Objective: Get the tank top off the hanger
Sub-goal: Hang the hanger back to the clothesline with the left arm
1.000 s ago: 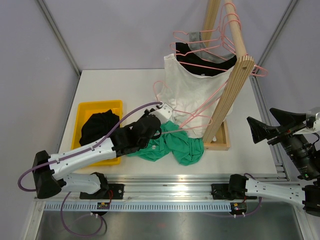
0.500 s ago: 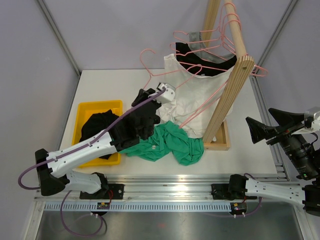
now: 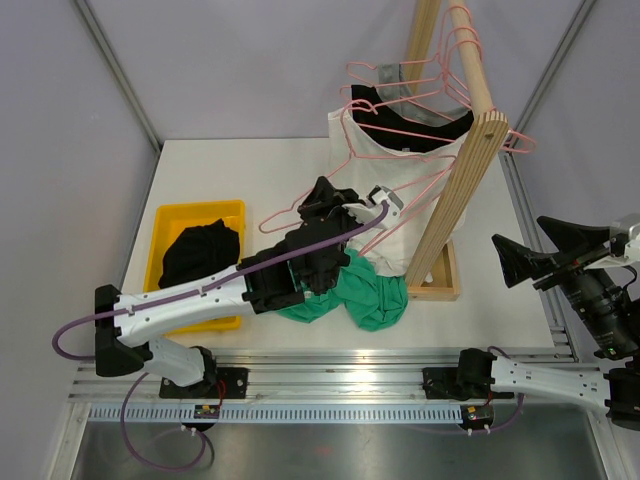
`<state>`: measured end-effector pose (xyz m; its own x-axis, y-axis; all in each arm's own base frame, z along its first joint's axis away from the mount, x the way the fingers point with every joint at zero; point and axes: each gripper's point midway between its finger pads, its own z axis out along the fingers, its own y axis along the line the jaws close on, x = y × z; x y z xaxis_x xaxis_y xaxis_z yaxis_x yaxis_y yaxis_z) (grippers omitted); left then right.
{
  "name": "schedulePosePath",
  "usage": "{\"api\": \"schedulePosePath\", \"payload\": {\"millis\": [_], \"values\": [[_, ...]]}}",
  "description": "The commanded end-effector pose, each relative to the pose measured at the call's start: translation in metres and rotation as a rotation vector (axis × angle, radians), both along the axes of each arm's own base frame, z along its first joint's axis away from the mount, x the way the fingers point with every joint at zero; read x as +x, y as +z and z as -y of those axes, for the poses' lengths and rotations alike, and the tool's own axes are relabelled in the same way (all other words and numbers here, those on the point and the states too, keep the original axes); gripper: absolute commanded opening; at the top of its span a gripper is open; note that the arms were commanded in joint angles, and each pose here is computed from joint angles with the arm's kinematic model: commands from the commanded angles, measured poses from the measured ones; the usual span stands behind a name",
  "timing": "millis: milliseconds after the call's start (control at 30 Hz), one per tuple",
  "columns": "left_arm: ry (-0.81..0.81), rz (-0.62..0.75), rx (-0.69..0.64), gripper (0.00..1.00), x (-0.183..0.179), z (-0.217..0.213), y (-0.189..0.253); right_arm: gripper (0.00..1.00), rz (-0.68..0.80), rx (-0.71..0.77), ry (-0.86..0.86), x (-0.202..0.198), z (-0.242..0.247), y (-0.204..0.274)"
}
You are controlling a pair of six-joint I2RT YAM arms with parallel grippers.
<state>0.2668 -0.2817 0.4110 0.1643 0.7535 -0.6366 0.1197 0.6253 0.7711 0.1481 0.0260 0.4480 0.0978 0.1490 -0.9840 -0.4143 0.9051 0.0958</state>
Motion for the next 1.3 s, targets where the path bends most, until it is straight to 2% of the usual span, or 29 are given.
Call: {"api": "schedulePosePath", "payload": {"millis": [0, 367, 400, 467, 600, 933, 1267], "values": [[-0.018, 0.054, -0.067, 0.0, -0.006, 0.0, 0.042, 1.0, 0.013, 0.031, -0.017, 0.001, 0.006, 0.006], [-0.117, 0.083, -0.049, 0.0, -0.002, 0.045, 0.075, 0.99, 0.011, 0.042, -0.007, 0.0, 0.007, 0.006], [-0.131, 0.07, -0.01, 0.0, 0.0, 0.054, 0.068, 1.0, 0.011, 0.041, -0.007, 0.0, 0.007, 0.005], [-0.155, 0.08, -0.024, 0.0, 0.0, 0.061, 0.079, 1.0, 0.01, 0.045, -0.006, 0.0, 0.008, 0.005], [-0.184, 0.077, 0.033, 0.0, 0.004, 0.085, 0.075, 0.99, 0.009, 0.054, -0.009, -0.001, 0.011, 0.004], [-0.241, 0.095, 0.061, 0.0, 0.007, 0.119, 0.092, 1.0, 0.015, 0.072, -0.004, -0.002, 0.016, 0.005], [-0.33, 0.029, 0.122, 0.0, 0.005, 0.147, 0.06, 1.0, 0.016, 0.077, -0.006, -0.002, 0.019, 0.005]]}}
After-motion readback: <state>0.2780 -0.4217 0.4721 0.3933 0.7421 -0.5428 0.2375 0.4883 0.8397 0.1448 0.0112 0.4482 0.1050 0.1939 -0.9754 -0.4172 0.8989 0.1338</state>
